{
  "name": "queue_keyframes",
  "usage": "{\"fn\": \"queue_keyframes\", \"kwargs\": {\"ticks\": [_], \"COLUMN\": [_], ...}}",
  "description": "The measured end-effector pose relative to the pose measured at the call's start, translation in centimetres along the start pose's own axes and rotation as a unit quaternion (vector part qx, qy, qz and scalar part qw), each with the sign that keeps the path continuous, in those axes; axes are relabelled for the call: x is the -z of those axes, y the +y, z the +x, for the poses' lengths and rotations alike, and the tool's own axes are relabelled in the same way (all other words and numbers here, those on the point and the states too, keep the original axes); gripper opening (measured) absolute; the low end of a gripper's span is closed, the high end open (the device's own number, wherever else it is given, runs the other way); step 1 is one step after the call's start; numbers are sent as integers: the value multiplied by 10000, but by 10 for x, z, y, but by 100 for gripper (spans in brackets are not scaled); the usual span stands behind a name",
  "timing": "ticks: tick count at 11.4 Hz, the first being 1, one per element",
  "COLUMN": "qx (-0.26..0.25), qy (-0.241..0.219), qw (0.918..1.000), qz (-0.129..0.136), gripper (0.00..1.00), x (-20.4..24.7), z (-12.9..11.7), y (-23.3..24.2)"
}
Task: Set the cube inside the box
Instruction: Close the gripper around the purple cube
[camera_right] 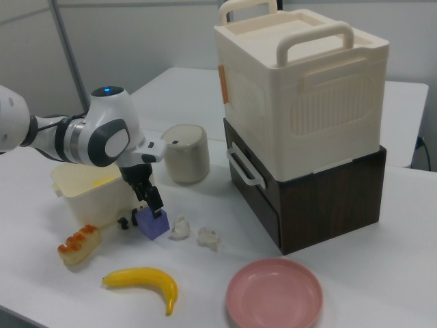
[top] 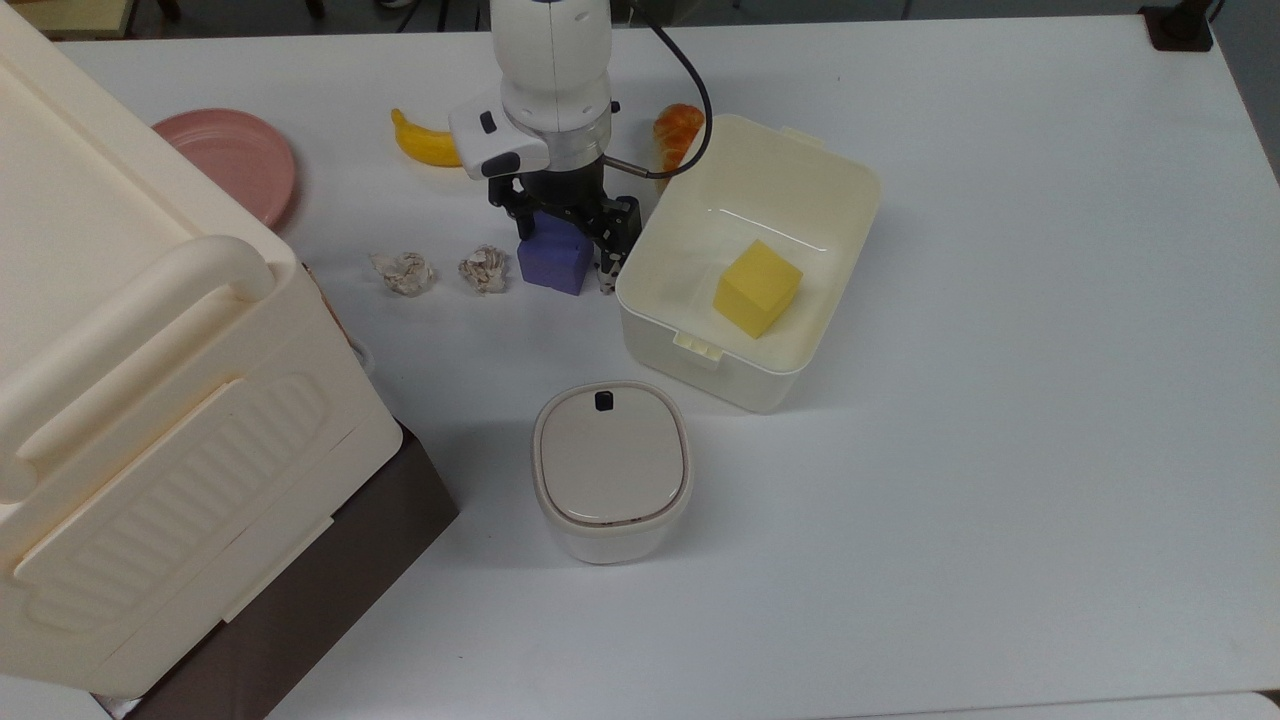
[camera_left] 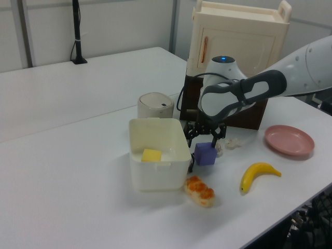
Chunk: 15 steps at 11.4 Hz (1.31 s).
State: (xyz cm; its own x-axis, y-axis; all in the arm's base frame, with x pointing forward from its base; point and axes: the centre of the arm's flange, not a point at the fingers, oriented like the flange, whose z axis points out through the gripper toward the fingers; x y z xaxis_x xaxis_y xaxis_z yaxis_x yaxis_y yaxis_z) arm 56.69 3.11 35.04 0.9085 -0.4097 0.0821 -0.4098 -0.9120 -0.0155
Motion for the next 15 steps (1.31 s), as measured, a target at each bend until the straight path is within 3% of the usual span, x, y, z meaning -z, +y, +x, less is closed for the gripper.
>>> {"fn": "queue_keyframes", "kwargs": {"ticks": [15], "qx": [-84], "qy": [40], "qw": [10000], "qz": [6], "gripper": [100], "x": [4], "z": [8], "y": [8]}}
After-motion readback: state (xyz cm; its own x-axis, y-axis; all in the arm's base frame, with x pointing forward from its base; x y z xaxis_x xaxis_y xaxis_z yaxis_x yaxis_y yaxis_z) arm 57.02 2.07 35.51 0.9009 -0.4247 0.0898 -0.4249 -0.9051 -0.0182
